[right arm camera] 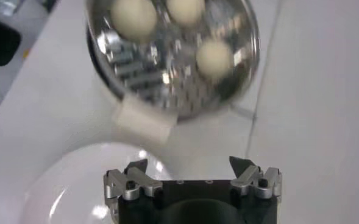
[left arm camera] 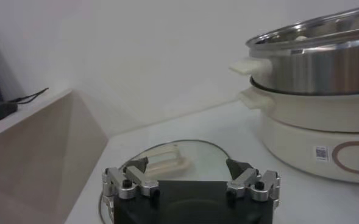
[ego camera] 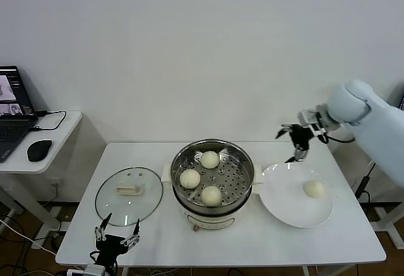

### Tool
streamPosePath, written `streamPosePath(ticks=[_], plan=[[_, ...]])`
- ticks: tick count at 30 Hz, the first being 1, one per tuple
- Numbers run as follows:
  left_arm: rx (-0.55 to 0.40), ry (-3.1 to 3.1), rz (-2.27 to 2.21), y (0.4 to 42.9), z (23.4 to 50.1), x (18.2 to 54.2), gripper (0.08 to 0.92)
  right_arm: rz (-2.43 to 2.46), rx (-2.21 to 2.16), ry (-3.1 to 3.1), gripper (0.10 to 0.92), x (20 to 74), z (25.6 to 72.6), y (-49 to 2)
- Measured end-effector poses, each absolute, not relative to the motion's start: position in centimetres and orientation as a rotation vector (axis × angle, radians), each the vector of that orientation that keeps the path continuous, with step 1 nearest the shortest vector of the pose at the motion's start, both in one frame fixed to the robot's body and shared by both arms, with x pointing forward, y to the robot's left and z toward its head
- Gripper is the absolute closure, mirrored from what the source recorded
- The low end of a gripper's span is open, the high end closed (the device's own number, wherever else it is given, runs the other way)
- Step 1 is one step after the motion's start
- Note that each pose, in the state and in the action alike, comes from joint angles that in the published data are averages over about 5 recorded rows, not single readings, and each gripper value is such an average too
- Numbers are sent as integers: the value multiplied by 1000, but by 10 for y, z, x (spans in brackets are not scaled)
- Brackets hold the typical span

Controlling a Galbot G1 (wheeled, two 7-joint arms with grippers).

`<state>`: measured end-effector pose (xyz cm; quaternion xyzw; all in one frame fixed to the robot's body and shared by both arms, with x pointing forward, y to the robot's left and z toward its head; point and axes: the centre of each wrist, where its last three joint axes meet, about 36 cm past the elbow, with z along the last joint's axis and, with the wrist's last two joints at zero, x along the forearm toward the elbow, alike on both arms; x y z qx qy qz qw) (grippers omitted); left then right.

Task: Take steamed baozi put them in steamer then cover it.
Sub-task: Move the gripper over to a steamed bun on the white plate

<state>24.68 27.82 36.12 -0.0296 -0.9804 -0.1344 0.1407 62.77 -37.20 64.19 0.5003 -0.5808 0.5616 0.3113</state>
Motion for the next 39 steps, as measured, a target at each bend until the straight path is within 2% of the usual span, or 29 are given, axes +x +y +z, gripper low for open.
streamPosePath(ticks=[8,20,39], plan=[[-86,-2822,-386,279,358,245,177,1426,1205,-1484,199,636,594,-409],[-64,-2810,-403,284,355,243,177,1394,1181,-1358,200,649,534,-426],[-51,-2791,-407,285,350,242,177,1383,1147,-1265,199,648,487,-447]])
